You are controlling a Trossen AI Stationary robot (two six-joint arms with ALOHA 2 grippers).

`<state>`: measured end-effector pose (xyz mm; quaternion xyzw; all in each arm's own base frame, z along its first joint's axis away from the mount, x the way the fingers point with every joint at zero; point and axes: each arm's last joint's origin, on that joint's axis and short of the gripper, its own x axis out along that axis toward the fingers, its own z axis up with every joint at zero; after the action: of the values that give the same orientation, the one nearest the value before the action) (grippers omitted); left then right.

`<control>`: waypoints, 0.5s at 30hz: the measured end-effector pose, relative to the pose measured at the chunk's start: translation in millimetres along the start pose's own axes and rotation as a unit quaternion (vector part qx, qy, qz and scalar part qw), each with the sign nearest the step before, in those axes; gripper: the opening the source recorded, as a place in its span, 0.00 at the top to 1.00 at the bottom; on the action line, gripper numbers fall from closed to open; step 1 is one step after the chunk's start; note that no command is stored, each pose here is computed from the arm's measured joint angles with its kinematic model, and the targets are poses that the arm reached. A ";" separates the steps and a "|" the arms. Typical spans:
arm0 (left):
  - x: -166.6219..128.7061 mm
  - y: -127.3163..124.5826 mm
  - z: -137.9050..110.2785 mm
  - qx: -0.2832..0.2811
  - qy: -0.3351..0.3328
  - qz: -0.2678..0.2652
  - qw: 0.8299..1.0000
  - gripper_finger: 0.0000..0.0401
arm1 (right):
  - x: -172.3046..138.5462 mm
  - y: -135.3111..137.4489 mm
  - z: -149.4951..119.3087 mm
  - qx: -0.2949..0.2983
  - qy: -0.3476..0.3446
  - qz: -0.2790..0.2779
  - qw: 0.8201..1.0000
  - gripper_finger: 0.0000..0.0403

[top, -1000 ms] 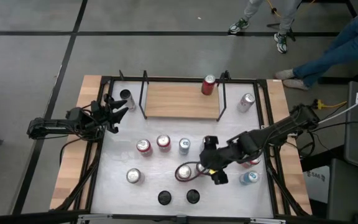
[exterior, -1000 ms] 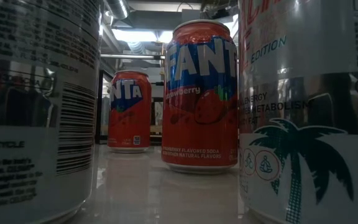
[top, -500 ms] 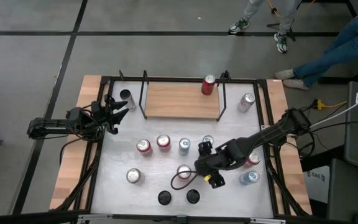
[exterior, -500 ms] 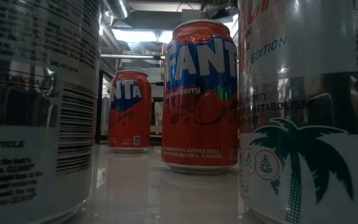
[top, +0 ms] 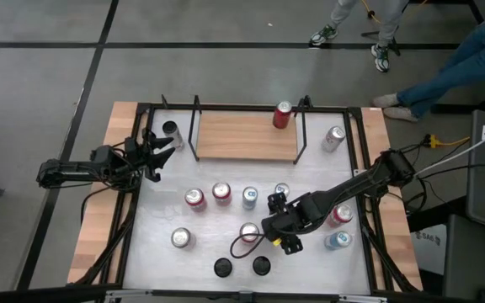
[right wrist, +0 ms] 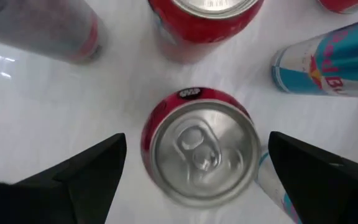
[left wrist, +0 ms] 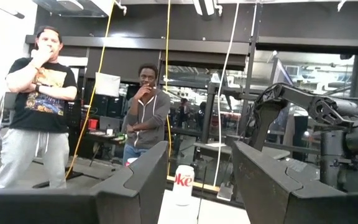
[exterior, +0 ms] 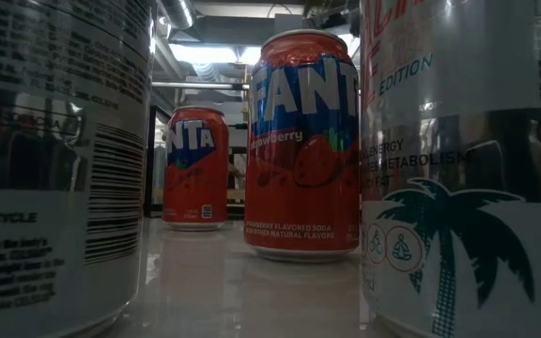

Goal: Place canned beverage on shelf
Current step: Put the red and black soda can on the shelf aligned with other red soda can

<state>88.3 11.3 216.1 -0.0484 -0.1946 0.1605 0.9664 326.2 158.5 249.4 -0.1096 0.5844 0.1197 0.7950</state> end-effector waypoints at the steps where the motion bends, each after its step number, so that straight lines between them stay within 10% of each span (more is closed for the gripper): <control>1: 0.0 -0.1 0.1 0.000 -0.001 -0.001 1.000 0.57 | 3.2 0.2 -0.3 -0.001 0.007 -0.001 1.000 0.05; 15: 0.0 -0.4 0.1 0.000 -0.001 -0.006 1.000 0.57 | 25.1 2.0 1.8 -0.003 0.033 -0.005 0.999 0.05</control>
<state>88.3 10.9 216.2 -0.0472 -0.1954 0.1543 0.9674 334.4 162.4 225.9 -0.1184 0.6093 0.1136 0.7757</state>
